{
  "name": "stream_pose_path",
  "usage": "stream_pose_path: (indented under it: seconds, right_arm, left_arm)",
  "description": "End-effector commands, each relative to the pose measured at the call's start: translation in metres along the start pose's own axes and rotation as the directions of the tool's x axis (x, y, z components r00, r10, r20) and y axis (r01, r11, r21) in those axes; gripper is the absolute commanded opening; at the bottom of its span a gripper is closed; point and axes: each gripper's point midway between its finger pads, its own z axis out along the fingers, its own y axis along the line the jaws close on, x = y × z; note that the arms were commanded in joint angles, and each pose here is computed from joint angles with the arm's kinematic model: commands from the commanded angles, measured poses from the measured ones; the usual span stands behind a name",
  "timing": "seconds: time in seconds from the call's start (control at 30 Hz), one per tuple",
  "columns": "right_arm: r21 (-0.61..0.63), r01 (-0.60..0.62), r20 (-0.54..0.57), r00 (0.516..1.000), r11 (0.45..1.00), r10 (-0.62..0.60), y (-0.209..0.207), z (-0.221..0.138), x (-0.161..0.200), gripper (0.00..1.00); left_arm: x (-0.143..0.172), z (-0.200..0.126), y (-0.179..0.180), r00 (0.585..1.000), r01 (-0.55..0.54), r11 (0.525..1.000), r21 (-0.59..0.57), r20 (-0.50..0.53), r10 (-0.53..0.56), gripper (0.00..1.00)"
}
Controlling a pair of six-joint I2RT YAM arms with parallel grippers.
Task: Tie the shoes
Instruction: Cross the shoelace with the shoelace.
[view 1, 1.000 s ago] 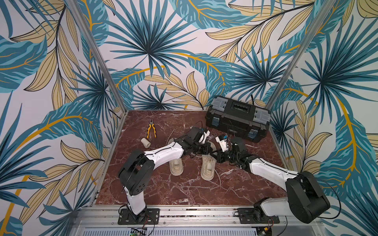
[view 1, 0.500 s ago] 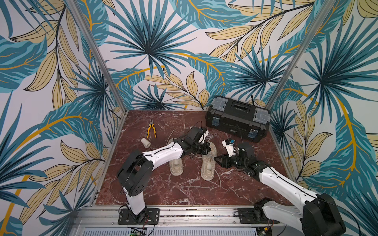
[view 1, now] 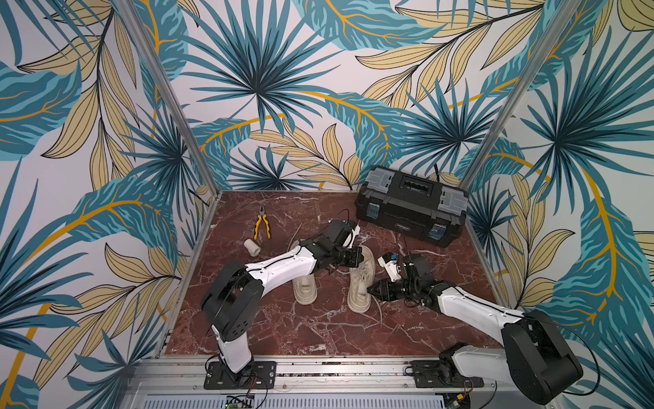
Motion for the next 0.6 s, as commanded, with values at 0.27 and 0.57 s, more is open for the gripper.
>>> stream_pose_path:
  seconds: [0.27, 0.57]
  right_arm:
    - [-0.041, 0.012, -0.007, 1.0, 0.999, -0.012, 0.007, 0.008, -0.004, 0.09]
    - [0.173, -0.079, 0.097, 0.993, 0.982, 0.062, -0.027, -0.036, -0.011, 0.0]
  left_arm:
    - [-0.002, -0.014, -0.003, 0.999, -0.033, 0.999, -0.01, 0.017, 0.034, 0.0]
    - [0.005, -0.027, 0.006, 0.998, -0.055, 0.997, -0.055, 0.026, 0.056, 0.0]
